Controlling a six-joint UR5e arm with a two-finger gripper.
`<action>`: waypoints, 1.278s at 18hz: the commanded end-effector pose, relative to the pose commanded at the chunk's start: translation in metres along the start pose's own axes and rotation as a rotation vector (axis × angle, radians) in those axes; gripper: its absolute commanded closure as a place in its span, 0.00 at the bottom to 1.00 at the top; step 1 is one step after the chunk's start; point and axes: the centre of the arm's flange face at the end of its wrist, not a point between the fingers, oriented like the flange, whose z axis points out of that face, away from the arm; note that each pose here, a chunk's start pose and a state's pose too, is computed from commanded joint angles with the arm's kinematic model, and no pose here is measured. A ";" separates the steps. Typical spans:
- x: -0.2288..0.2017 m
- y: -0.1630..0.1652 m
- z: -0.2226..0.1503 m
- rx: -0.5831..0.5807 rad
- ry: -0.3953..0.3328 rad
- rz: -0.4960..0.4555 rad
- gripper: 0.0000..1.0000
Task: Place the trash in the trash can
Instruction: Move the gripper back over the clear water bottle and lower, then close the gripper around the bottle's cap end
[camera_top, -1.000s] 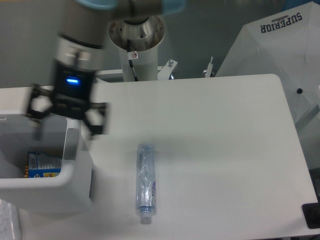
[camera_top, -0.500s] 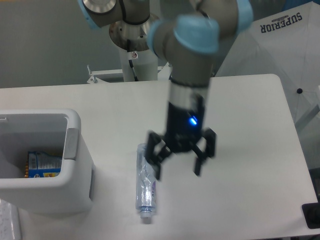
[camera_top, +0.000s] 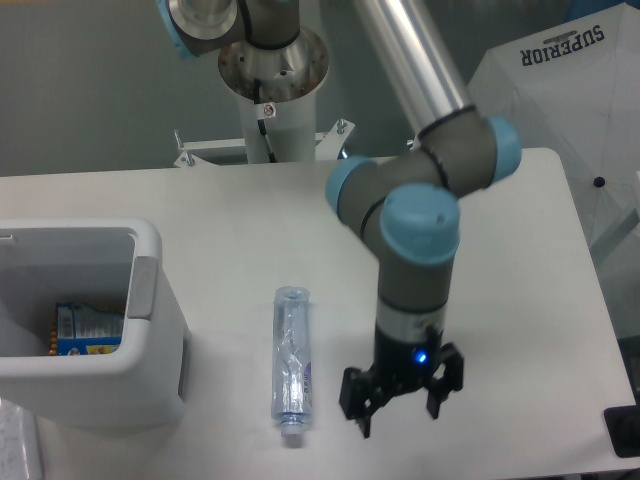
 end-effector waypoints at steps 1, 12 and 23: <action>0.009 0.004 0.011 -0.015 -0.003 0.022 0.00; 0.071 0.041 0.074 -0.130 -0.048 0.188 0.00; 0.090 0.057 0.085 -0.165 -0.059 0.206 0.00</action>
